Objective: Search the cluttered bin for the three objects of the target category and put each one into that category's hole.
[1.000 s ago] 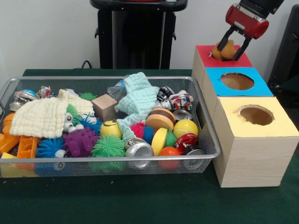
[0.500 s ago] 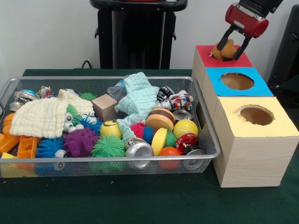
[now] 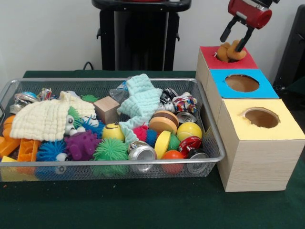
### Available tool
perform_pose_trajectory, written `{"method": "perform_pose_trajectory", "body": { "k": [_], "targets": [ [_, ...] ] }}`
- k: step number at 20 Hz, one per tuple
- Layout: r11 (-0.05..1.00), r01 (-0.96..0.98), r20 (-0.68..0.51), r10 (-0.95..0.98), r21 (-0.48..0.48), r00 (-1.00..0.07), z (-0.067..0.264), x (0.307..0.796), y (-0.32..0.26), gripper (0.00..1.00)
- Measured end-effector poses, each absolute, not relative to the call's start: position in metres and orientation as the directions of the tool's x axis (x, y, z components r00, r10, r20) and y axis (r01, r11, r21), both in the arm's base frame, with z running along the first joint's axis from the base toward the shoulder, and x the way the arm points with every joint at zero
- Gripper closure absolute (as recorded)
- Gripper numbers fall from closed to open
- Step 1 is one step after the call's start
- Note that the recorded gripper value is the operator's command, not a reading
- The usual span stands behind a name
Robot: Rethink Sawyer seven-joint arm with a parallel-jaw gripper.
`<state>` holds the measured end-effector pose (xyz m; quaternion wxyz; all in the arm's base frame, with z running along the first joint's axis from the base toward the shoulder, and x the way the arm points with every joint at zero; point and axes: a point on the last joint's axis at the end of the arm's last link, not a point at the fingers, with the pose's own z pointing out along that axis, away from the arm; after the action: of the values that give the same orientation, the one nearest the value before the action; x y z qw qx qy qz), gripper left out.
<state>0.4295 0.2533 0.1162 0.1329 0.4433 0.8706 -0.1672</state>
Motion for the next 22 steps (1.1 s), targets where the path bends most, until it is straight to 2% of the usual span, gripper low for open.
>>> {"method": "perform_pose_trajectory", "body": {
  "k": [18, 19, 22],
  "targets": [
    [0.538, 0.827, -0.358, 0.748, -0.167, -0.559, 0.148, 0.439, 0.230, 0.00],
    [0.539, 0.826, -0.359, 0.747, -0.167, -0.560, 0.149, 0.439, 0.230, 1.00],
    [0.539, 0.825, -0.359, 0.747, -0.167, -0.560, 0.149, 0.439, 0.230, 1.00]
  ]
}}
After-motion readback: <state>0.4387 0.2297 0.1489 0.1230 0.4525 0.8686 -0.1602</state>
